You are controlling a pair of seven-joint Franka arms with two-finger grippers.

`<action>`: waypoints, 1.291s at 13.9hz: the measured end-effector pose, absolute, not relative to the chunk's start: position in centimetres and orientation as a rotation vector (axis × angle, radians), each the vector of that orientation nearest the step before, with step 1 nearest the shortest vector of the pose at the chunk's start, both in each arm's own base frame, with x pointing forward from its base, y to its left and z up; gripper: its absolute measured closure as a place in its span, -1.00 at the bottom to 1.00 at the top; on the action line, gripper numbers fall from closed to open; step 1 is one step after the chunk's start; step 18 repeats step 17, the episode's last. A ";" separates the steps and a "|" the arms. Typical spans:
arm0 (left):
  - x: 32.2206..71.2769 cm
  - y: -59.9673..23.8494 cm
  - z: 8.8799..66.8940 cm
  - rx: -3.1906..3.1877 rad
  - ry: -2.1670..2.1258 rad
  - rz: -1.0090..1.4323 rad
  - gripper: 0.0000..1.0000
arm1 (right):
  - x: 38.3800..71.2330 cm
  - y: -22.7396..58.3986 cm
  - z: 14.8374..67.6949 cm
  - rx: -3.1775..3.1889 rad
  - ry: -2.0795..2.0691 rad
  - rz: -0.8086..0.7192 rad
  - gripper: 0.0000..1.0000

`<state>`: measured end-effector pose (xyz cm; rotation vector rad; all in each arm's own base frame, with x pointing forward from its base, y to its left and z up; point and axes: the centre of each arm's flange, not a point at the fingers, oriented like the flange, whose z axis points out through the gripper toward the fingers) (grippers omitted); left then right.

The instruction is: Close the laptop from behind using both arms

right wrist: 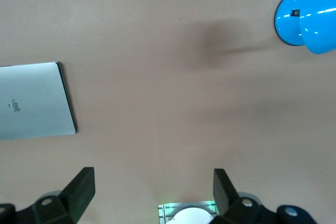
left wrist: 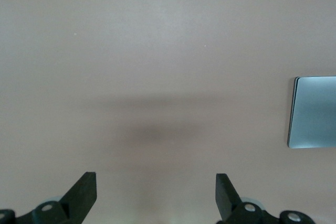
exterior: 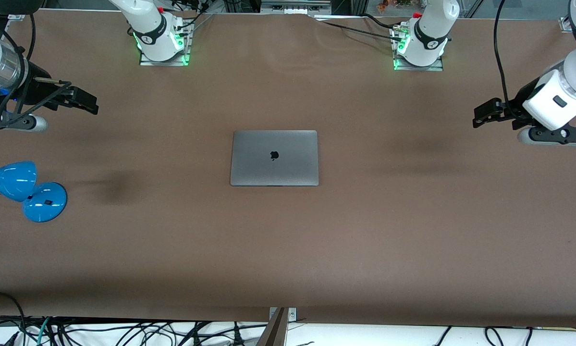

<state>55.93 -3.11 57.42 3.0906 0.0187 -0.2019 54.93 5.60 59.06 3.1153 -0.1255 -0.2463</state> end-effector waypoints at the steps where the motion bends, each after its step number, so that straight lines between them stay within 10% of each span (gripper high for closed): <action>1: 55.9 -2.6 57.4 3.090 0.025 -0.209 -1.00 | 54.8 5.6 59.0 3.116 -0.111 -0.250 -1.00; 18: 54.9 -1.4 58.7 3.089 -0.003 -0.198 -1.00 | 54.6 4.0 59.1 3.120 -0.103 -0.245 -1.00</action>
